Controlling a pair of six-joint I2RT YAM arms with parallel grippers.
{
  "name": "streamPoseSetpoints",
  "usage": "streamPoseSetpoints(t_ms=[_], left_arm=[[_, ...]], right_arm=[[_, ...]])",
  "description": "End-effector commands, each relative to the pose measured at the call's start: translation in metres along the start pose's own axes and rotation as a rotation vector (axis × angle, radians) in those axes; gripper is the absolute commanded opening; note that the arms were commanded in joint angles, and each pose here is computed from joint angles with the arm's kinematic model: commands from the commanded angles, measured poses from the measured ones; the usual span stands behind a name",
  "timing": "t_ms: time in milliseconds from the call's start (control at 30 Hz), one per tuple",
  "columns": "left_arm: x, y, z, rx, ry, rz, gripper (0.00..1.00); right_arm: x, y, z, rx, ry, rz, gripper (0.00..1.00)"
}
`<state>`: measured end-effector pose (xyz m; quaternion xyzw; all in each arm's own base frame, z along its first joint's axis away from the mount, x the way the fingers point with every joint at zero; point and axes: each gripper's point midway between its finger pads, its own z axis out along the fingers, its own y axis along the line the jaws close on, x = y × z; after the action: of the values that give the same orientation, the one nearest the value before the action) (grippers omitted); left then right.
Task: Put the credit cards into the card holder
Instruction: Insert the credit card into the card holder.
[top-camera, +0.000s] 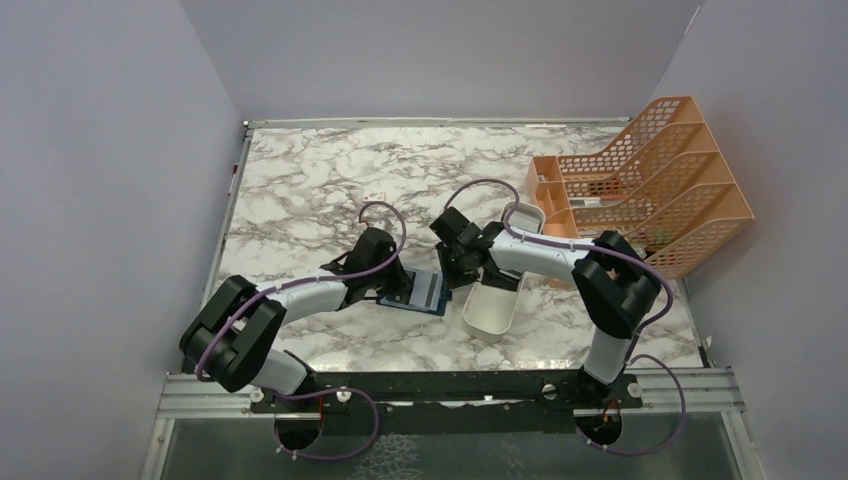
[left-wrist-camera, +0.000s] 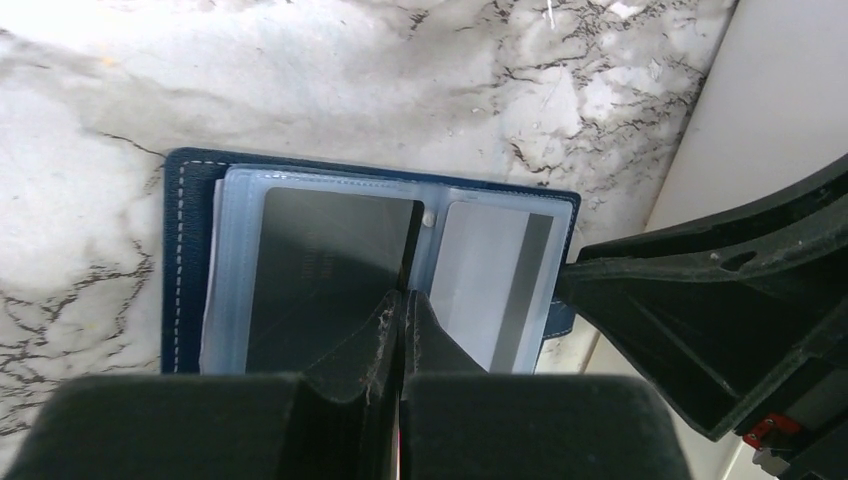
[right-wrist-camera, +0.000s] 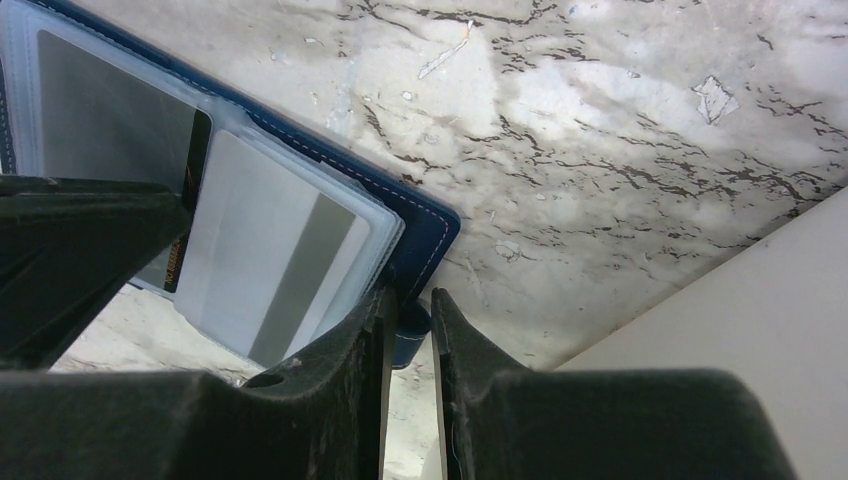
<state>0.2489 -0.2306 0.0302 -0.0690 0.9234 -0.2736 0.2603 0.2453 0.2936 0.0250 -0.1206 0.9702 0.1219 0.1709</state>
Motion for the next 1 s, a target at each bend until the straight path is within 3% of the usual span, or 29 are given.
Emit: streamPoseSetpoints(t_ms=[0, 367, 533, 767, 967], left_arm=[[0.006, -0.016, 0.001, 0.069, 0.032, 0.007, 0.02], [0.021, -0.038, -0.003, 0.165, 0.076, -0.037, 0.02], [0.019, -0.034, -0.004, 0.133, 0.073, -0.028, 0.05], [-0.002, -0.039, -0.019, 0.107, 0.012, 0.005, 0.26], [-0.014, -0.021, -0.033, 0.048, -0.026, 0.018, 0.31]], right_arm=[[0.008, -0.004, 0.009, 0.025, 0.023, 0.008, 0.25], [0.008, 0.002, 0.016, -0.012, 0.009, 0.018, 0.24], [0.005, -0.002, 0.014, 0.015, -0.003, 0.012, 0.24], [-0.023, -0.006, -0.021, 0.065, -0.097, 0.002, 0.29], [-0.033, 0.010, -0.045, -0.020, -0.141, -0.010, 0.29]])
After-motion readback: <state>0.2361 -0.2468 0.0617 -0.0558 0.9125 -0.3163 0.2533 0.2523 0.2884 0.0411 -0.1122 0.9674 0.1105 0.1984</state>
